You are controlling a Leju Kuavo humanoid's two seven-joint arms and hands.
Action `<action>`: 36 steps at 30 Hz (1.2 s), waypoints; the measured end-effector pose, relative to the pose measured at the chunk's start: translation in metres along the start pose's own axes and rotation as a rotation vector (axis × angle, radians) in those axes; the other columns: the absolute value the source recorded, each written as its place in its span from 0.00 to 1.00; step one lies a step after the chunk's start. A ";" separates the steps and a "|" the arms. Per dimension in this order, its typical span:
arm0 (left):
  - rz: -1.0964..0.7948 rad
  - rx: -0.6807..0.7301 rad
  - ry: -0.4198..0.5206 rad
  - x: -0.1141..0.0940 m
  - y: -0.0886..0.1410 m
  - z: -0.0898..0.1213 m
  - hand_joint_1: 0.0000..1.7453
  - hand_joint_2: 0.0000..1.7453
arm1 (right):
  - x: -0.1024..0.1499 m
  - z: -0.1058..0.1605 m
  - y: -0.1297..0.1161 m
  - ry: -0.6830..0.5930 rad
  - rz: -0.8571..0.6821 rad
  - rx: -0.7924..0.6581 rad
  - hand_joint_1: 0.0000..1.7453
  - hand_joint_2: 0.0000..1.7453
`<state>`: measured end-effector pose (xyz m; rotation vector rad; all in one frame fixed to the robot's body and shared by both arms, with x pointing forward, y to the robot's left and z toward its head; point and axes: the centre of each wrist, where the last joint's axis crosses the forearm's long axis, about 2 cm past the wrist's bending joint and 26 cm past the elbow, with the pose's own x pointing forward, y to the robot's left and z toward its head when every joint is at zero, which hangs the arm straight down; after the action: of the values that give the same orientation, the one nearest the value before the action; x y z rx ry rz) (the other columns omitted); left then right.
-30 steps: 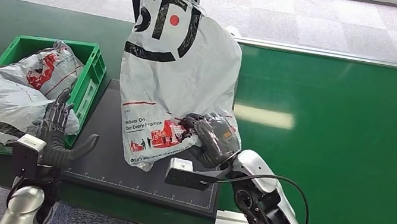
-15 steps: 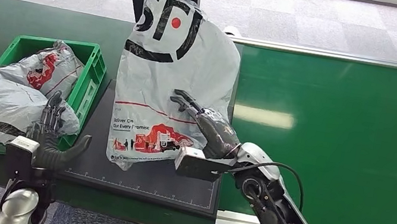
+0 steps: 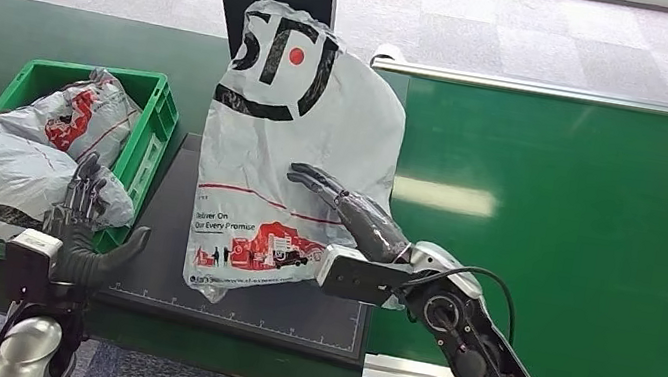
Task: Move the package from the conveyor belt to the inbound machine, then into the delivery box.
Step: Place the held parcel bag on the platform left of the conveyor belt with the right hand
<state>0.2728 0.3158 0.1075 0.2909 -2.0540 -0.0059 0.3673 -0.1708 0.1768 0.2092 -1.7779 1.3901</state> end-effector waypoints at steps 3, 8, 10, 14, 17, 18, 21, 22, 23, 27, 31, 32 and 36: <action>0.000 -0.001 -0.001 0.000 0.001 0.000 0.00 1.00 | -0.002 0.001 0.001 -0.005 -0.058 0.010 0.00 1.00; -0.010 -0.007 -0.002 -0.001 0.005 -0.001 0.00 1.00 | -0.010 0.011 -0.004 -0.007 -0.208 -0.042 0.00 1.00; -0.016 -0.011 -0.003 -0.001 0.007 -0.001 0.00 1.00 | -0.016 0.021 -0.008 -0.013 -0.307 -0.086 0.00 1.00; -0.044 -0.013 0.007 -0.003 0.014 0.002 0.00 1.00 | -0.032 0.054 -0.010 -0.059 -0.472 -0.234 0.00 1.00; -0.079 -0.001 0.025 -0.006 0.026 0.009 0.00 1.00 | -0.039 0.084 -0.009 -0.080 -0.512 -0.393 0.00 1.00; -0.094 0.001 0.028 -0.006 0.031 0.011 0.00 1.00 | -0.040 0.094 -0.008 -0.081 -0.521 -0.441 0.00 1.00; -0.135 0.008 0.035 -0.006 0.044 0.018 0.00 1.00 | -0.040 0.123 0.003 -0.073 -0.545 -0.561 0.00 1.00; -0.146 0.013 0.037 -0.006 0.047 0.020 0.00 1.00 | -0.040 0.131 0.008 -0.068 -0.552 -0.593 0.00 1.00; -0.157 0.020 0.038 -0.005 0.051 0.023 0.00 1.00 | -0.040 0.139 0.013 -0.061 -0.558 -0.622 0.00 1.00; -0.192 0.047 0.047 -0.001 0.066 0.034 0.00 1.00 | -0.037 0.163 0.032 -0.042 -0.586 -0.728 0.00 1.00; -0.215 0.064 0.054 0.003 0.076 0.046 0.00 1.00 | -0.032 0.179 0.045 -0.039 -0.606 -0.815 0.00 1.00; -0.218 0.065 0.055 0.004 0.077 0.048 0.00 1.00 | -0.030 0.182 0.046 -0.039 -0.608 -0.833 0.00 1.00; -0.224 0.071 0.057 0.007 0.078 0.052 0.00 1.00 | -0.025 0.193 0.048 -0.043 -0.605 -0.896 0.00 1.00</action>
<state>0.2081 0.3841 0.0986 0.5581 -1.9581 -0.0614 0.2563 -0.3280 0.1200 0.2532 -1.9708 0.1177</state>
